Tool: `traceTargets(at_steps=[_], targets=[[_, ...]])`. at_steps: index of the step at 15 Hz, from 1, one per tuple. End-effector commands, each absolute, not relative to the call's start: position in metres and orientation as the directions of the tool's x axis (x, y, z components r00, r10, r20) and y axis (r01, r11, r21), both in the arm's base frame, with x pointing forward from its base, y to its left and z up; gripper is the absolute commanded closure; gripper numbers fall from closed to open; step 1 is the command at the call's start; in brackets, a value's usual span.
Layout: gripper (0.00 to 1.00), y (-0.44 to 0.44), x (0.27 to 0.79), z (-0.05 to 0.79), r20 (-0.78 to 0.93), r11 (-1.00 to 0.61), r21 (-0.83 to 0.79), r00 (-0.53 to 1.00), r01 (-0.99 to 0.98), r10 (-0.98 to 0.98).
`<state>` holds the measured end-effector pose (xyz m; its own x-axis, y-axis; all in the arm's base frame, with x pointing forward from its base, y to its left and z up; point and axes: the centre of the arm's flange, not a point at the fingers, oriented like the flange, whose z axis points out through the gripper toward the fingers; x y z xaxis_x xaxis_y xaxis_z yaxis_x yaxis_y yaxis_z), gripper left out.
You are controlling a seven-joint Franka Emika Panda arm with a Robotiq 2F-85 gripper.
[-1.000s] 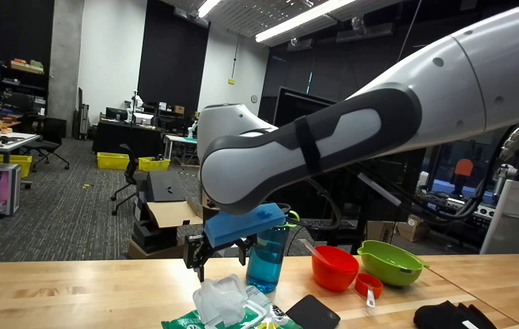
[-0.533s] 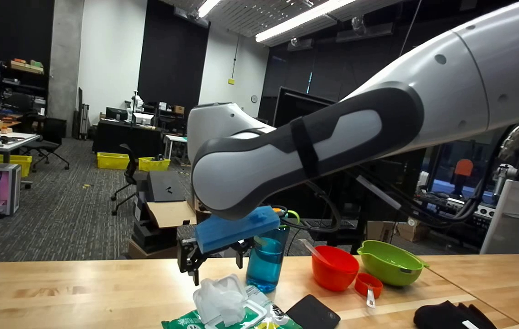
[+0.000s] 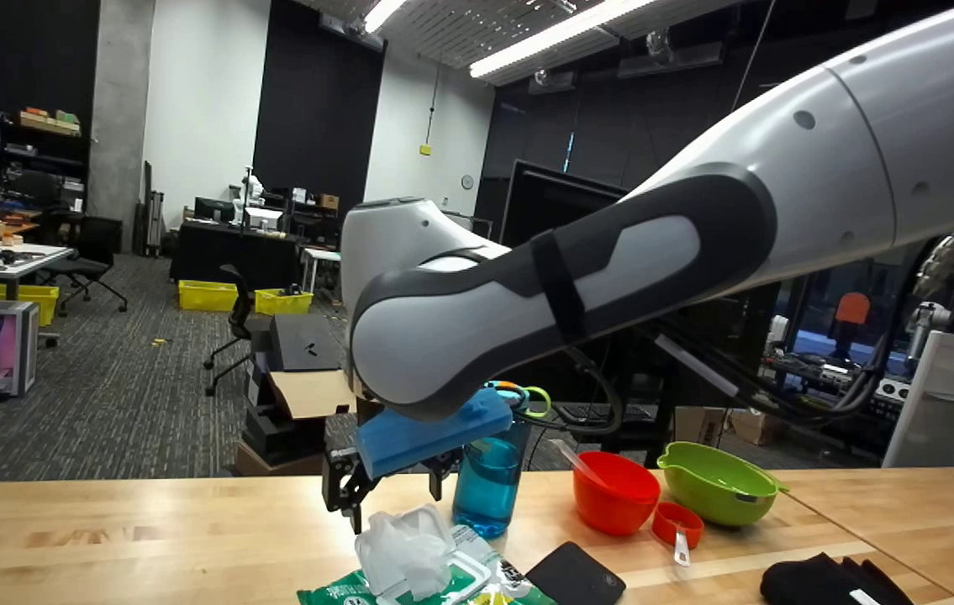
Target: Close the pack of wipes
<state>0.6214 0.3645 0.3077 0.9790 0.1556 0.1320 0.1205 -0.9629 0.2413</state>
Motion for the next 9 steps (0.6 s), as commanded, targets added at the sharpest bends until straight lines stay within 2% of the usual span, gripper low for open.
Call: traceTargets(at_steps=[1,9], targets=[[0.00,0.362,0.616,0.304,0.166,-0.951,0.257,0.962,0.171,0.218],[0.00,0.358,0.627,0.298,0.238,-0.944,0.248,0.931,0.218,0.277]])
